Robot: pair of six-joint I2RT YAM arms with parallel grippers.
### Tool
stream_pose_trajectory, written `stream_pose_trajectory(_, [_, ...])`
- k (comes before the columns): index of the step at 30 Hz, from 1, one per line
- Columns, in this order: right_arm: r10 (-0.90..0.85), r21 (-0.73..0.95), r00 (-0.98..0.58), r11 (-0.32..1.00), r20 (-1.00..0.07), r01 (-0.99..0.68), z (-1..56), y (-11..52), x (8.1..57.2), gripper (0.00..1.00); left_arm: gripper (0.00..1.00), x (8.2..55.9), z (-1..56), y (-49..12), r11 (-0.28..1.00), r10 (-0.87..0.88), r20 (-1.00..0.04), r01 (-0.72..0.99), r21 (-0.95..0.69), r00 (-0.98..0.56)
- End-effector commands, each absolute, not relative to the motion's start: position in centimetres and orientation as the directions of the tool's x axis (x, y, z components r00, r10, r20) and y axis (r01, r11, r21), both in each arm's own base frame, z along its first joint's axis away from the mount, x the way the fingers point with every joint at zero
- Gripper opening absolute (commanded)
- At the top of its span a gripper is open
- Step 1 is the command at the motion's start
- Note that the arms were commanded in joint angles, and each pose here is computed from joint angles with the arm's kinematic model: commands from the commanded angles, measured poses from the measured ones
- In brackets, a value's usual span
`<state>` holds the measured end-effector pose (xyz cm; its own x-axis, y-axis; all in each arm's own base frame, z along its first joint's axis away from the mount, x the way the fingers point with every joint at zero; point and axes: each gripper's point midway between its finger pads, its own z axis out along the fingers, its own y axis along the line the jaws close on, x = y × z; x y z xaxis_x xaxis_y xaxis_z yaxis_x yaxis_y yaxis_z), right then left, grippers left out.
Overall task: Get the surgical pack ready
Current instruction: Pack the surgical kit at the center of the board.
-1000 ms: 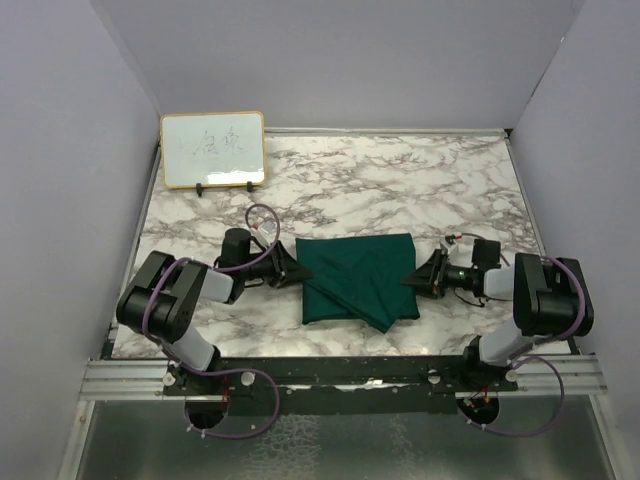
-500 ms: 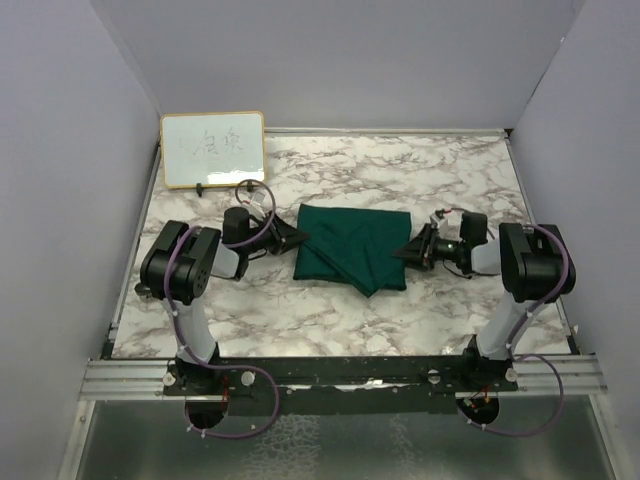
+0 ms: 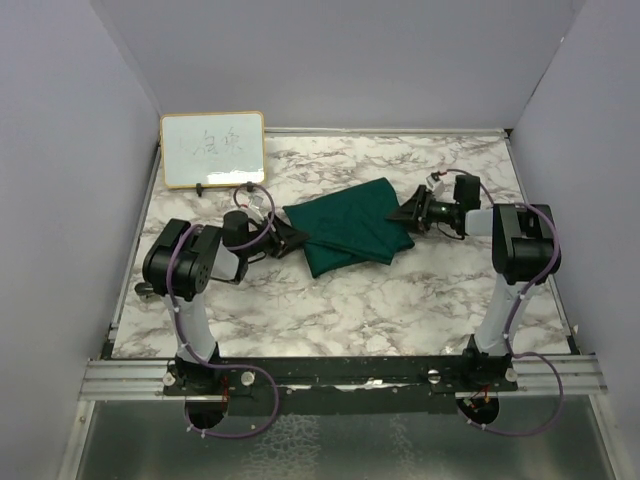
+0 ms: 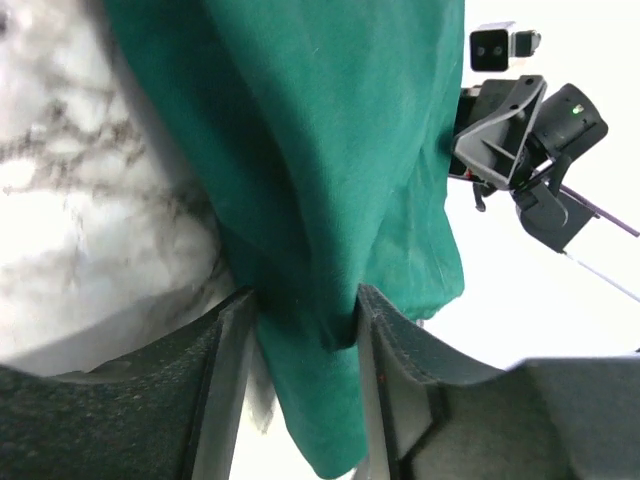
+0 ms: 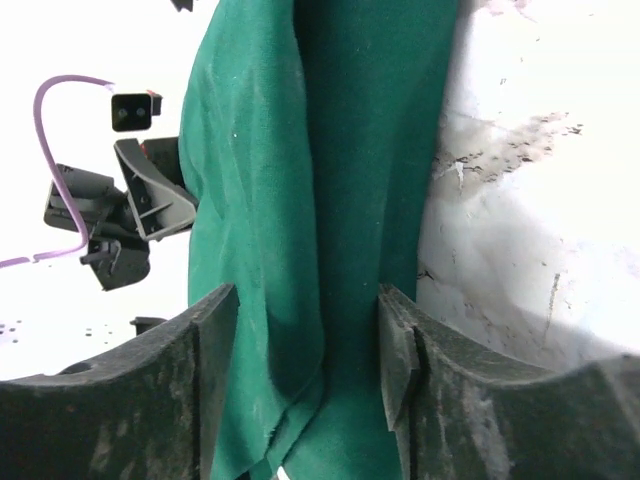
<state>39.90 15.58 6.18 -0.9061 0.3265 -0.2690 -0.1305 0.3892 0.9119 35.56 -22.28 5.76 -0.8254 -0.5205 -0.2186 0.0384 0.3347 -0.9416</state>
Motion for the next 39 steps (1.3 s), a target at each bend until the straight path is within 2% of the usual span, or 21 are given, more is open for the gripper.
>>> stream_pose_trajectory(1, [0.287,0.867,-0.907,0.478,-0.308,-0.143,6.8,15.1,39.7,0.61,0.54,32.9,5.3,-21.8,0.388,-0.476,-0.221,0.022,-0.921,-0.851])
stream_pose_trajectory(4, [0.292,0.817,-0.889,0.559,-0.352,-0.140,7.5,13.9,39.9,0.69,0.65,32.2,5.5,-20.6,0.435,-0.472,-0.240,0.013,-0.901,-0.848])
stream_pose_trajectory(8, [0.301,0.772,-0.863,0.619,-0.405,-0.146,9.0,12.5,39.4,0.75,0.77,30.7,6.0,-19.3,0.501,-0.452,-0.282,0.021,-0.865,-0.846])
stream_pose_trajectory(14, [0.285,0.694,-0.825,0.701,-0.487,-0.167,10.9,10.8,37.2,0.77,0.79,28.4,7.6,-17.1,0.623,-0.434,-0.379,0.032,-0.782,-0.817])
stream_pose_trajectory(18, [0.216,0.735,-0.848,0.626,-0.485,-0.261,12.8,12.9,35.4,0.76,0.79,28.3,11.1,-17.0,0.706,-0.361,-0.532,0.149,-0.693,-0.766])
stream_pose_trajectory(22, [0.129,0.761,-0.850,0.529,-0.511,-0.376,15.1,17.5,34.7,0.71,0.79,29.2,14.2,-19.6,0.692,-0.308,-0.591,0.250,-0.677,-0.745])
stream_pose_trajectory(24, [0.112,0.792,-0.845,0.433,-0.522,-0.432,16.7,19.8,34.5,0.71,0.78,30.3,15.3,-21.9,0.664,-0.278,-0.595,0.297,-0.686,-0.754])
stream_pose_trajectory(28, [0.062,0.869,-0.889,0.252,-0.453,-0.425,17.3,23.8,34.0,0.60,0.63,33.5,17.2,-26.2,0.554,-0.275,-0.562,0.349,-0.756,-0.780])
stream_pose_trajectory(30, [0.026,0.885,-0.908,0.236,-0.418,-0.401,16.1,25.3,33.7,0.53,0.55,35.2,17.3,-27.2,0.531,-0.290,-0.541,0.337,-0.777,-0.790])
stream_pose_trajectory(32, [0.008,0.896,-0.921,0.233,-0.391,-0.378,14.8,26.2,33.1,0.49,0.53,36.7,16.7,-28.1,0.531,-0.270,-0.546,0.351,-0.771,-0.793])
stream_pose_trajectory(36, [0.003,0.911,-0.936,0.230,-0.353,-0.343,12.9,26.1,31.3,0.47,0.45,37.7,13.9,-29.4,0.519,-0.216,-0.505,0.340,-0.784,-0.836])
stream_pose_trajectory(39, [-0.009,0.920,-0.948,0.238,-0.318,-0.311,11.6,25.7,29.8,0.47,0.44,37.0,11.8,-28.9,0.555,-0.212,-0.498,0.316,-0.770,-0.841])
